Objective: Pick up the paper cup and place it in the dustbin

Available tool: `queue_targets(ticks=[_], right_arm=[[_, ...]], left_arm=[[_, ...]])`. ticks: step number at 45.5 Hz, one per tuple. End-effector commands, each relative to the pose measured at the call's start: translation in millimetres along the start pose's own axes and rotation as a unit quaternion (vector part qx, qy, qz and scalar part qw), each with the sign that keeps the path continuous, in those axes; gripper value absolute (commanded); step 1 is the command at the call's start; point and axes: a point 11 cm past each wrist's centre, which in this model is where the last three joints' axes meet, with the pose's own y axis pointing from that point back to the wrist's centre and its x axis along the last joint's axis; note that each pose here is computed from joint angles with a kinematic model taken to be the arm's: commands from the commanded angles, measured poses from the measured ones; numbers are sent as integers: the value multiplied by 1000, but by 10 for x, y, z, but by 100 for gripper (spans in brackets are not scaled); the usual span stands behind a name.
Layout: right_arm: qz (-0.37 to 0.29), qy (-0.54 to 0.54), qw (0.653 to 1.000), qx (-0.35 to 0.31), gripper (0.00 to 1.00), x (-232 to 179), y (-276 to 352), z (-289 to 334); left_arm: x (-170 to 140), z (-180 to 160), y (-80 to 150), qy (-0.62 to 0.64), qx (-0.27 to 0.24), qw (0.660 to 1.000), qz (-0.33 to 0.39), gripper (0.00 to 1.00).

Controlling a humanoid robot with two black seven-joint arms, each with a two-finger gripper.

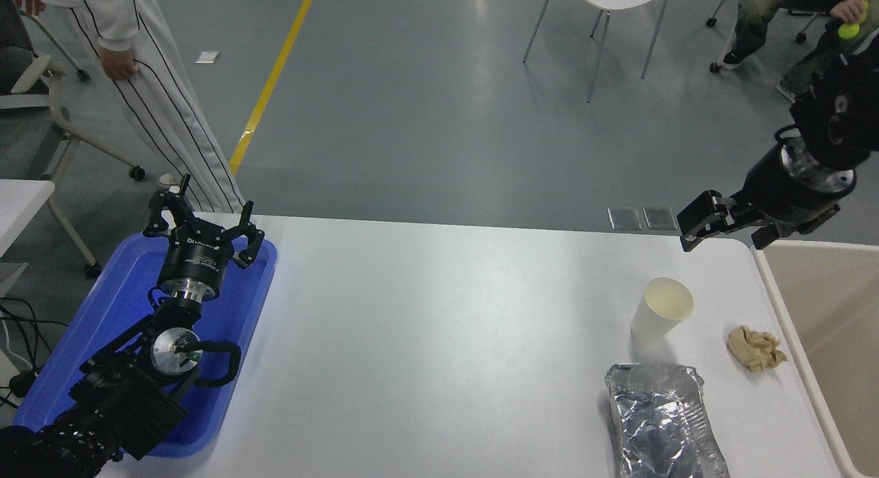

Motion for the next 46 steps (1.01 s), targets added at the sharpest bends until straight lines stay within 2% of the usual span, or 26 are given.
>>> queue_targets(ticks=[1, 10, 38, 46], right_arm=[[26, 9, 1000, 8, 100, -157, -379, 41], [43, 7, 999, 26, 100, -245, -655, 0], [77, -16, 997, -8, 99, -360, -1300, 395], [97, -51, 994, -6, 99, -350, -1422, 454]], left_arm=[[2, 1, 1, 0, 0, 1000, 0, 100], [2, -1, 2, 0, 0, 1000, 0, 100], [-4, 4, -5, 0, -1, 1000, 0, 100], [-4, 1, -4, 0, 0, 1000, -1, 100]])
